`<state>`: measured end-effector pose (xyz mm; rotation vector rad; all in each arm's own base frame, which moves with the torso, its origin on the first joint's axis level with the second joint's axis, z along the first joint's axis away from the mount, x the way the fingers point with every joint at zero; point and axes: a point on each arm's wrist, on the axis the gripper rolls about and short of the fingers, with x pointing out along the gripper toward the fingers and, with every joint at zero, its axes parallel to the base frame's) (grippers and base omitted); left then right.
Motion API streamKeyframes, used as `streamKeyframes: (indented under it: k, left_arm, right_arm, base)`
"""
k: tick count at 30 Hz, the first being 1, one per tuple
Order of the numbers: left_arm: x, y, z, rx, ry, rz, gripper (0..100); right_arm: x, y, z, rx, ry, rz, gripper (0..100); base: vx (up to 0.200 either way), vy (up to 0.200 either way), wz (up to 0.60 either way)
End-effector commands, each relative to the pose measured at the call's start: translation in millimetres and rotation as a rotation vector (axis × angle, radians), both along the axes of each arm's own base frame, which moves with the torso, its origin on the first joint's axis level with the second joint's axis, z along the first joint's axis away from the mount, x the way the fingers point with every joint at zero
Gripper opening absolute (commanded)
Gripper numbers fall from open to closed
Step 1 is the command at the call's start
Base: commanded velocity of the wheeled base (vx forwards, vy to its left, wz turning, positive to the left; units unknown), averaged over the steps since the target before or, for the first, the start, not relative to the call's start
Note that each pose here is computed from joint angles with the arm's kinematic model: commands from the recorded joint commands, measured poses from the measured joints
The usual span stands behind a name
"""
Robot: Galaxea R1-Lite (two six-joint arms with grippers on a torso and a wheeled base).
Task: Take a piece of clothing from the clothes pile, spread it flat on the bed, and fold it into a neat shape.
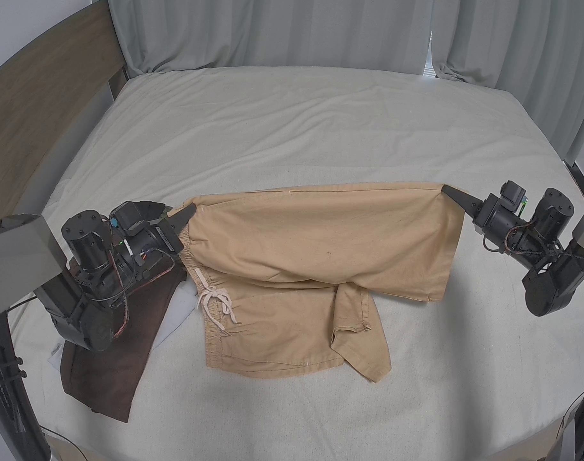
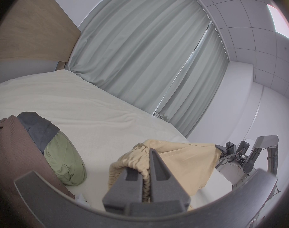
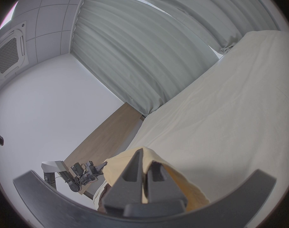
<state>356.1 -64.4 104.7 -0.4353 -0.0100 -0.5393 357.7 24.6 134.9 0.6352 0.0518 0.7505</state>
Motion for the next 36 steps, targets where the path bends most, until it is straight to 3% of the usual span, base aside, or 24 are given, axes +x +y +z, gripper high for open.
streamKeyframes:
  k: [1,23,28,36]
  left_arm:
    - [8.3,0.6,-5.7,-0.001,0.001,0.005,0]
    - [50.7,6.5,-16.0,-0.03,-0.056,0.045,0]
    - [54.3,5.4,-17.9,-0.042,-0.055,0.04,0]
    - [74.8,4.2,-19.2,-0.125,-0.068,0.028,0]
  right_arm:
    - [12.3,-0.8,-8.0,0.001,0.003,-0.003,0]
    - [59.1,-5.4,-22.3,0.01,-0.055,-0.018,0]
    - [72.5,-5.2,-19.0,0.042,-0.076,-0.01,0]
    - [95.4,-6.3,-22.7,0.062,-0.109,-0.004,0]
  base:
    - [0.0,0.0,0.0]
    - [0.0,0.0,0.0]
    - [0.0,0.0,0.0]
    - [0.0,0.0,0.0]
